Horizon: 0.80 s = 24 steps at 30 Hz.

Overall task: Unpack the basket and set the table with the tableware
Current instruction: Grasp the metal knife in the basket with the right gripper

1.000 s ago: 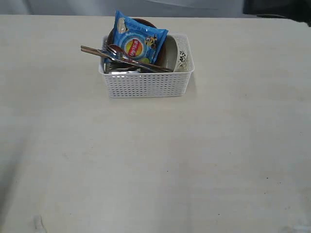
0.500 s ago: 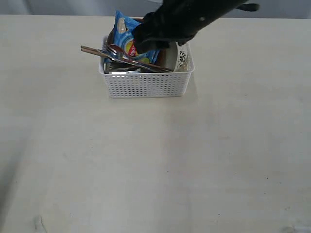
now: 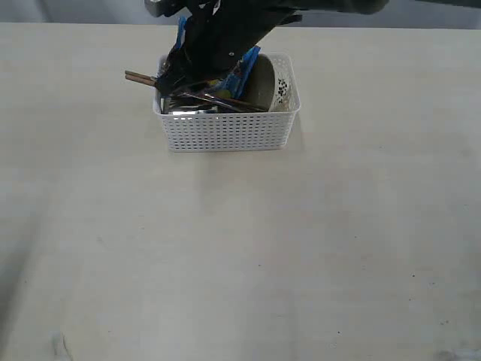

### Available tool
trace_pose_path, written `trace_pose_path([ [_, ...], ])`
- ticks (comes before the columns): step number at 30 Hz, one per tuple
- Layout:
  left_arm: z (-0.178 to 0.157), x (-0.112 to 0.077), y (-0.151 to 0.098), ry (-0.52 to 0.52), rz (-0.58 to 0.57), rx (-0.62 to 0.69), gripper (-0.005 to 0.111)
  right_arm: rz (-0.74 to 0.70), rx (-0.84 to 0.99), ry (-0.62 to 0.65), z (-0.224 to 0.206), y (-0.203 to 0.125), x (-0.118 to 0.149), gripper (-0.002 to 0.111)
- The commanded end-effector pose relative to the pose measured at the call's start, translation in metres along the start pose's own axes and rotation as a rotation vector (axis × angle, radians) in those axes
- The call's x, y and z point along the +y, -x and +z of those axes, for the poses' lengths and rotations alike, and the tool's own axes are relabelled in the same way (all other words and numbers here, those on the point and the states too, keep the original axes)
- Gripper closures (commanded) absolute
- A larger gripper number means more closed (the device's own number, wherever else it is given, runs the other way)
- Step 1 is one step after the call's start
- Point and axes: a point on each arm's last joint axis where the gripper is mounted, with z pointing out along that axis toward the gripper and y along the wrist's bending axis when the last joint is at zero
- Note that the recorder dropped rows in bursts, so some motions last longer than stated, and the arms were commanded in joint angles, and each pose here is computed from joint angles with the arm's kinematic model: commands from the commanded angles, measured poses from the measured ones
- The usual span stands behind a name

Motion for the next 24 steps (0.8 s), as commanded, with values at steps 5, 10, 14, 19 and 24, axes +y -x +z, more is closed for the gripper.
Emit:
trace_pose_path([
  [5,0.000,0.000,-0.001,-0.004,-0.003,-0.003,0.107,-0.026,-0.018,-0.030,0.020,-0.002,-0.001,0.062],
  [10,0.000,0.000,-0.001,-0.004,-0.003,-0.003,0.107,-0.025,-0.050,-0.055,0.027,-0.002,-0.004,0.062],
  [14,0.000,0.000,-0.001,-0.004,-0.003,-0.003,0.107,-0.024,-0.054,-0.064,0.032,-0.003,-0.006,0.070],
  [19,0.000,0.000,-0.001,-0.004,-0.003,-0.003,0.107,-0.040,-0.032,-0.058,0.033,-0.005,-0.005,0.103],
  [24,0.000,0.000,-0.001,-0.004,-0.003,-0.003,0.107,-0.062,-0.022,-0.060,0.031,-0.005,-0.005,0.109],
])
